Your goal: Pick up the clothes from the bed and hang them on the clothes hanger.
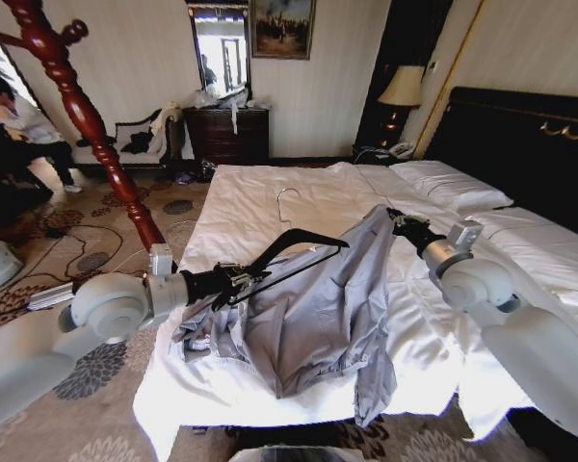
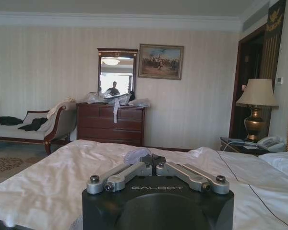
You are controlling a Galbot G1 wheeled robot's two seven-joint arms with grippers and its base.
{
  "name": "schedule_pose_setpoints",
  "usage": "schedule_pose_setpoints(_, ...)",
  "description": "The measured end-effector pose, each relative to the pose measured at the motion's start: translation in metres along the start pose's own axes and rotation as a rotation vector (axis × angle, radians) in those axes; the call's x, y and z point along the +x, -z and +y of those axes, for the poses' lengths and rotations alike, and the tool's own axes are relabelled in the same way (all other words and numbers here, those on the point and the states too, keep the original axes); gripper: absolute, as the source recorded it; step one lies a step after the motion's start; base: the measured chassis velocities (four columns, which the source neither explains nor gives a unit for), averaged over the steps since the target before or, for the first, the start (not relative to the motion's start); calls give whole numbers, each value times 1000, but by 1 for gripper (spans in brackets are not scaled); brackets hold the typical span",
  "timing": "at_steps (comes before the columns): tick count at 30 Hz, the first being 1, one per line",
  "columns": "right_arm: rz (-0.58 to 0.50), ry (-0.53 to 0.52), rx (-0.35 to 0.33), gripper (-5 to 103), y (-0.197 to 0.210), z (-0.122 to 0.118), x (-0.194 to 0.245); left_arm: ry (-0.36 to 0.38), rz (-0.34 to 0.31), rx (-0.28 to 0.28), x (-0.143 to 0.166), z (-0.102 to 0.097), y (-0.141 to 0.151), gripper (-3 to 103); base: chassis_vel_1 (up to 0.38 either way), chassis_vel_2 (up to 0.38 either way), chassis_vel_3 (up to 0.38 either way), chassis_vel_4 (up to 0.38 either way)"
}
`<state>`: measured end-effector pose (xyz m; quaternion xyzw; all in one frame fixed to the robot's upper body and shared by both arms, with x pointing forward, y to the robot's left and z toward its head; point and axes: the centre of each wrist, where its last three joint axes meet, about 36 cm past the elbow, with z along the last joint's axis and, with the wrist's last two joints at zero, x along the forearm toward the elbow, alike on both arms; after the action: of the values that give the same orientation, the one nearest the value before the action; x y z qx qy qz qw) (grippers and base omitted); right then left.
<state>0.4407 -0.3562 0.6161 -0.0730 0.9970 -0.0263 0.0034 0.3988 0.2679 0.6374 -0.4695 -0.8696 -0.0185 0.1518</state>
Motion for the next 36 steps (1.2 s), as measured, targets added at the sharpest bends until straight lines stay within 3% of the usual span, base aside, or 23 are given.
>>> schedule_pose_setpoints(9, -3, 3, 4, 0, 2, 2, 4, -58, 34, 1, -21, -7, -5, 18, 0, 0, 0, 0)
schedule_pose_setpoints(19, -10, -1, 9, 0, 8, -2, 10, -34, 62, -11, -46, 11, -16, 18, 0, 0, 0, 0)
schedule_pose_setpoints(29, -16, 3, 6, 0, 13, -2, 12, -45, 60, -10, -71, 16, -16, 18, 0, 0, 0, 0)
schedule_pose_setpoints(36, -19, 6, -2, 0, 12, -1, 11, -31, 109, 3, -79, 12, -24, 18, 0, 0, 0, 0)
